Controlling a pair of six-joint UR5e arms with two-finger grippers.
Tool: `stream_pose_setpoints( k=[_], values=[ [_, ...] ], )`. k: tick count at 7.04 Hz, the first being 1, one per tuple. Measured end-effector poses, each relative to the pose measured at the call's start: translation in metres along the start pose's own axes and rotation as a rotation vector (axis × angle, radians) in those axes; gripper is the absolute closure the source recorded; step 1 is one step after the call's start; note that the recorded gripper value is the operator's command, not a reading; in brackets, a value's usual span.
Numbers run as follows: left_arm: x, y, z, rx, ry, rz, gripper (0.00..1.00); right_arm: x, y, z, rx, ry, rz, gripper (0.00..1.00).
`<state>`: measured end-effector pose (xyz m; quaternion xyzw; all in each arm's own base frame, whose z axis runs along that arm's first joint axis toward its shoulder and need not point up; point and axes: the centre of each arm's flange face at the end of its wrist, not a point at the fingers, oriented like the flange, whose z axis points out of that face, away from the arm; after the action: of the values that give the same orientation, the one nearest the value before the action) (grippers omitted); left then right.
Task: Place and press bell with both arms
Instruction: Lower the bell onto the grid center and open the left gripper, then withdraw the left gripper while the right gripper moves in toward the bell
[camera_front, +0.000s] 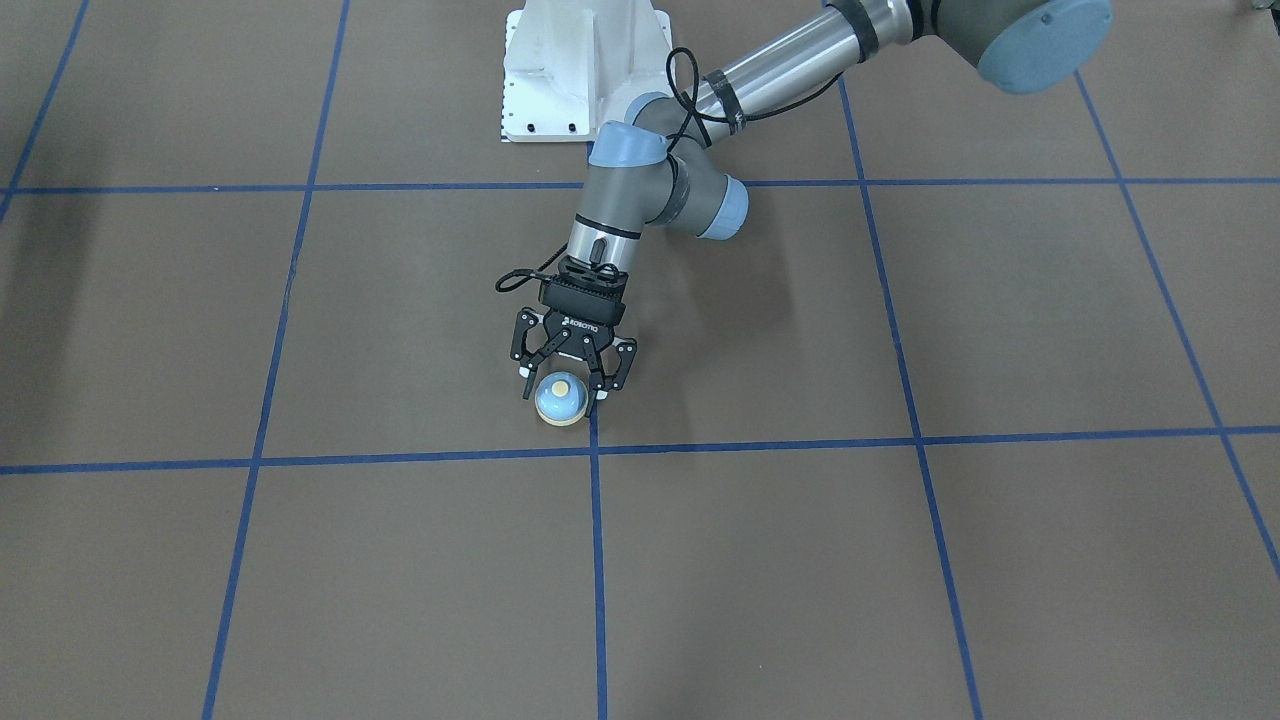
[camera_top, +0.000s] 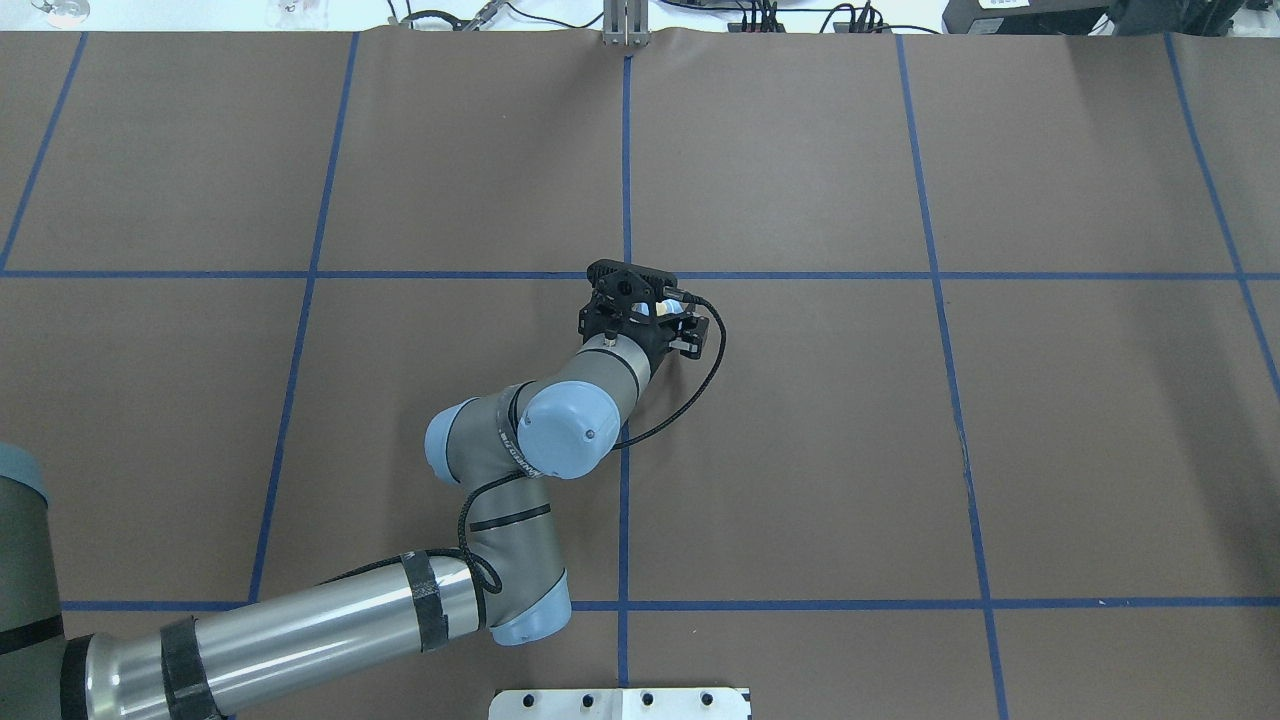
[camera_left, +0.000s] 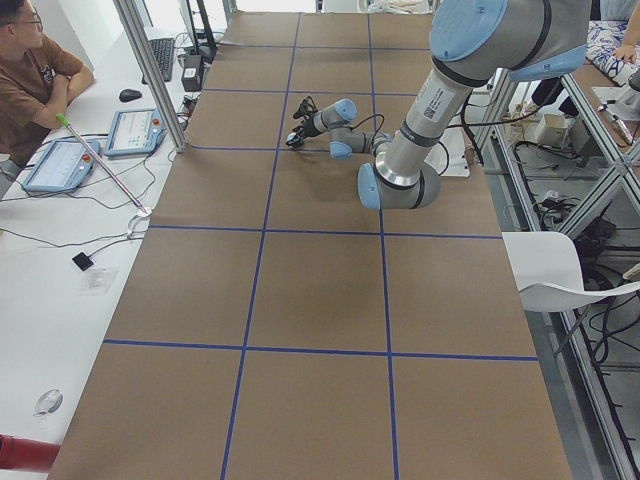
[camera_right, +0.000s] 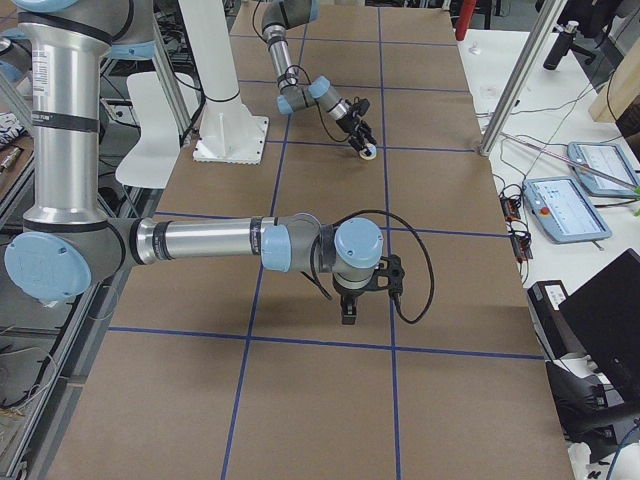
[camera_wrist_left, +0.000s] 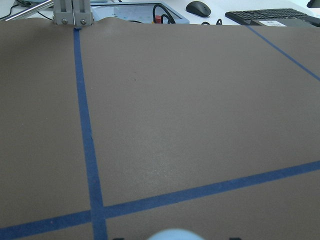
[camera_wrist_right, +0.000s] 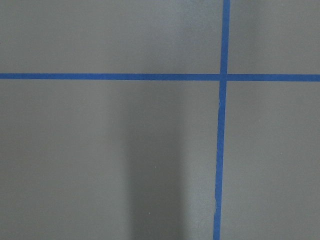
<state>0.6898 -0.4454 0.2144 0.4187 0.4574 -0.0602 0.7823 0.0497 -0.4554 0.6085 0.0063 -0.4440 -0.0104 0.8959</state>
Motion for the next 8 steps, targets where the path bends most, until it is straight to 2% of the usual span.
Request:
stream_pose_setpoints(
  k=[3,4,6,8],
  values=[
    [0.011,-0.031,-0.016,0.025,0.030,-0.021,0.00,-0.005,-0.002,-0.004,0.008,-0.001,-0.009,0.00],
    [0.008,-0.049,-0.017,0.013,0.013,-0.014,0.00,-0.009,-0.005,-0.007,0.015,-0.001,-0.019,0.00],
    [-0.018,-0.101,-0.017,-0.091,-0.045,0.003,0.00,-0.036,-0.033,-0.025,0.054,-0.002,-0.049,0.00],
    [-0.069,-0.153,-0.009,-0.207,-0.106,0.019,0.00,-0.122,-0.089,-0.038,0.086,-0.012,-0.023,0.00]
  ],
)
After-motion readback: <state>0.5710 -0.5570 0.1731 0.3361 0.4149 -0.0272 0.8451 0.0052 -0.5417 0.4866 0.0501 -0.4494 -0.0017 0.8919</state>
